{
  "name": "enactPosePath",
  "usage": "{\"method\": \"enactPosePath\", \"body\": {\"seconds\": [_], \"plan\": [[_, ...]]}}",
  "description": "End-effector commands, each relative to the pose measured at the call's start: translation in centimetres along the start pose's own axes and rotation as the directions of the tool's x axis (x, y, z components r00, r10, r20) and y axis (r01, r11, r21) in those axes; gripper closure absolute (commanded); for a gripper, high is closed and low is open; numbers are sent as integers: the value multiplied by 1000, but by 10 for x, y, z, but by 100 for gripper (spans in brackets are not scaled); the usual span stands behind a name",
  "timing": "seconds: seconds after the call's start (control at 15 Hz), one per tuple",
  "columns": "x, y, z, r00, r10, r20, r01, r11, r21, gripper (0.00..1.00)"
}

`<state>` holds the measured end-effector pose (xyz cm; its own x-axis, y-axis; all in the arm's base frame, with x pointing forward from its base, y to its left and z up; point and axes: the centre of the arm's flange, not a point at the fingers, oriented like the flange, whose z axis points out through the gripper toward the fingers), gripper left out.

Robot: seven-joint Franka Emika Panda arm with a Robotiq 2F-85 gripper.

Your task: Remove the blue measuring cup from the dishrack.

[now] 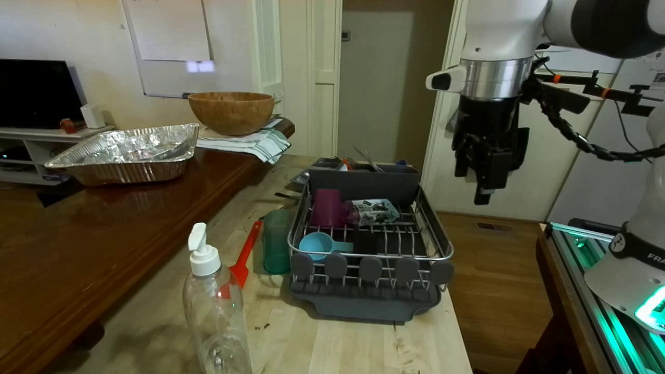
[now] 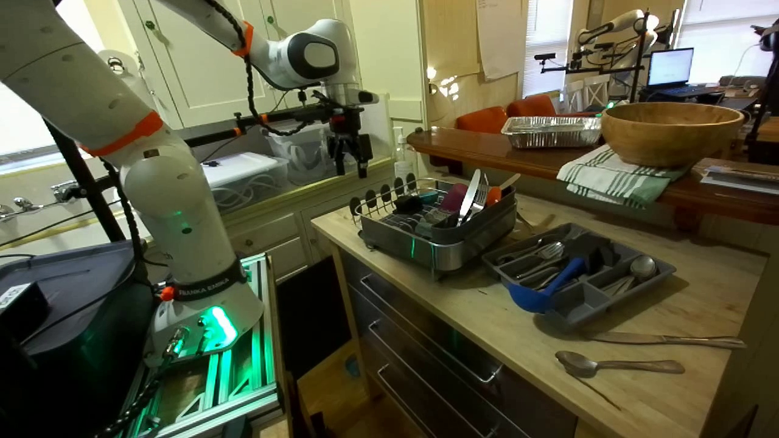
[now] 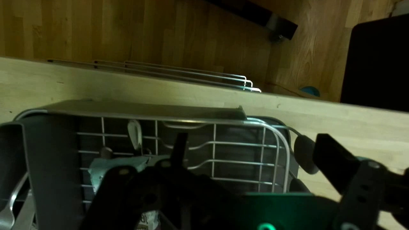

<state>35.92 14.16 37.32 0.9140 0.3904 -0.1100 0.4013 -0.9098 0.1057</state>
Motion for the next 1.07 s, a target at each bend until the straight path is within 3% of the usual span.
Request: {"method": "enactPosePath", "body": {"seconds": [0.0,0.33,0.4,0.47,0.67,1.0], "plan": [[55,-14,15,997,73,-17,-73,997,22,0],[101,-19,31,981,141,-136,-139,990,21,0],[104,-19,31,981,138,-139,-136,990,26,0],[83,-17,23,984,123,-127,-120,992,34,0],[95,-18,29,984,126,-126,-122,992,36,0],[116,3,43,967,149,-207,-153,988,-3,0]]}}
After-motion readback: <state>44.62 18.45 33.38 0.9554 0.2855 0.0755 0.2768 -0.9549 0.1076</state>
